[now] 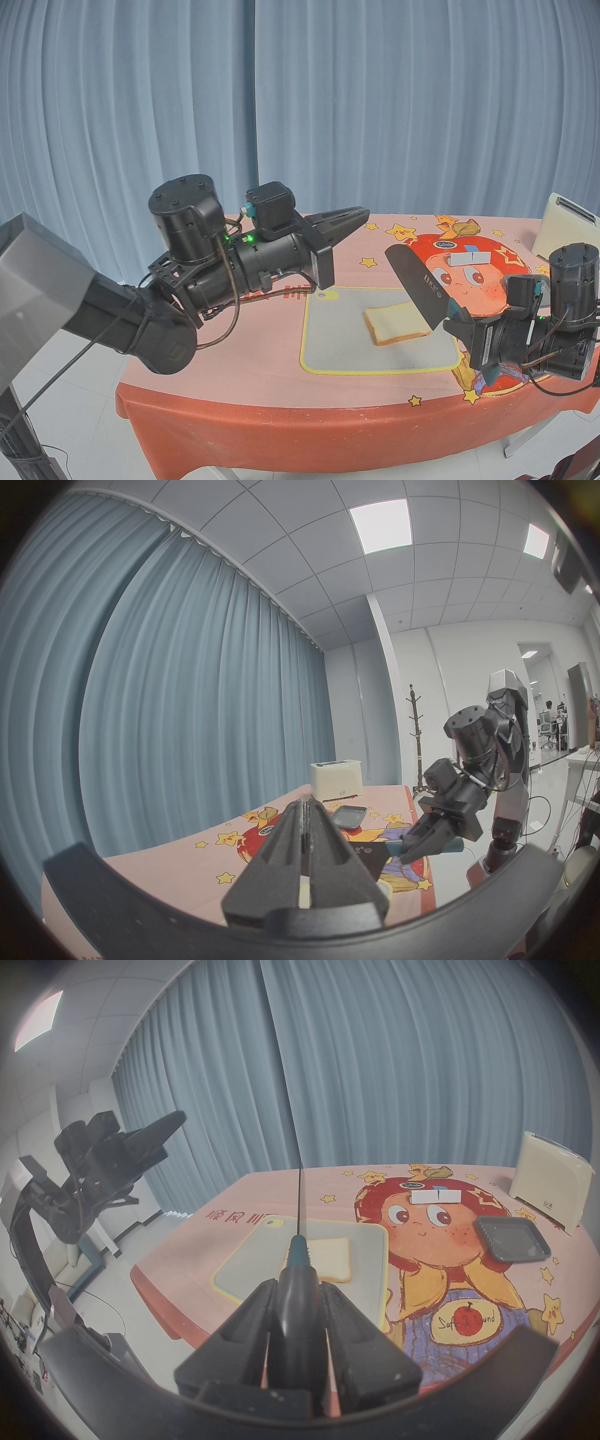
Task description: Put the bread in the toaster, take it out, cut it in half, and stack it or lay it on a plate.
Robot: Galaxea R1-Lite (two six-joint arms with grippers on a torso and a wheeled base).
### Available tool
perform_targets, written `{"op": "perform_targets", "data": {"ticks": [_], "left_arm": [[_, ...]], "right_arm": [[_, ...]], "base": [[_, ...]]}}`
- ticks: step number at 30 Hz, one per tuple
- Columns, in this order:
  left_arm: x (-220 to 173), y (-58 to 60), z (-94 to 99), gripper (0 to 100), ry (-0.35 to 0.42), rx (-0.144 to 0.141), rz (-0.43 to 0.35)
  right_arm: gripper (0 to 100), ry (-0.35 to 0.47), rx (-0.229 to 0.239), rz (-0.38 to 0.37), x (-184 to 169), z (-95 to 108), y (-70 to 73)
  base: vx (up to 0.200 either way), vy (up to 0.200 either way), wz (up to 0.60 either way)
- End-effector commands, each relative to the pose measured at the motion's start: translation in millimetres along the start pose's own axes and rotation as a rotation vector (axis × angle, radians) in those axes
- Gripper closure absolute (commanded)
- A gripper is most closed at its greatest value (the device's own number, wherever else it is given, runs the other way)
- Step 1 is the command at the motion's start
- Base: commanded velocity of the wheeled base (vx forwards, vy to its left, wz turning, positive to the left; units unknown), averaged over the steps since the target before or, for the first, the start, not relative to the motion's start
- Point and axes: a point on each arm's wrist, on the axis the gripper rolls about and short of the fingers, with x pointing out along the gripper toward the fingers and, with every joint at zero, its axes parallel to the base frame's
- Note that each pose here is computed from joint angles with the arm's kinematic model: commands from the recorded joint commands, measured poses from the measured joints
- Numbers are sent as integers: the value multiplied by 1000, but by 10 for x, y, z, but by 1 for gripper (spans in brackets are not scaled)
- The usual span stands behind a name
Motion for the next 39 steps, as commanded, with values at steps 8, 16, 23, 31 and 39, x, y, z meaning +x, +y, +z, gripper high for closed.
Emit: {"op": "perform_targets", "data": {"ticks": [8, 16, 23, 31, 39], "left_arm": [[427, 120, -544, 100, -38, -38, 35], [442, 119, -536, 100, 51, -145, 97], [438, 118, -530, 100, 53, -142, 102], [535, 148, -487, 100, 147, -87, 95], [645, 197, -335, 100, 147, -82, 92]], "right_arm": [[100, 61, -52, -17, 63, -144, -28], [100, 64, -69, -15, 65, -152, -20], [100, 72, -95, -21, 87, -161, -26], [100, 74, -101, -32, 92, -174, -38], [100, 79, -106, -27, 108, -196, -25]], "base": [[0, 0, 0], [0, 0, 0], [0, 0, 0], [0, 0, 0], [0, 0, 0]]}}
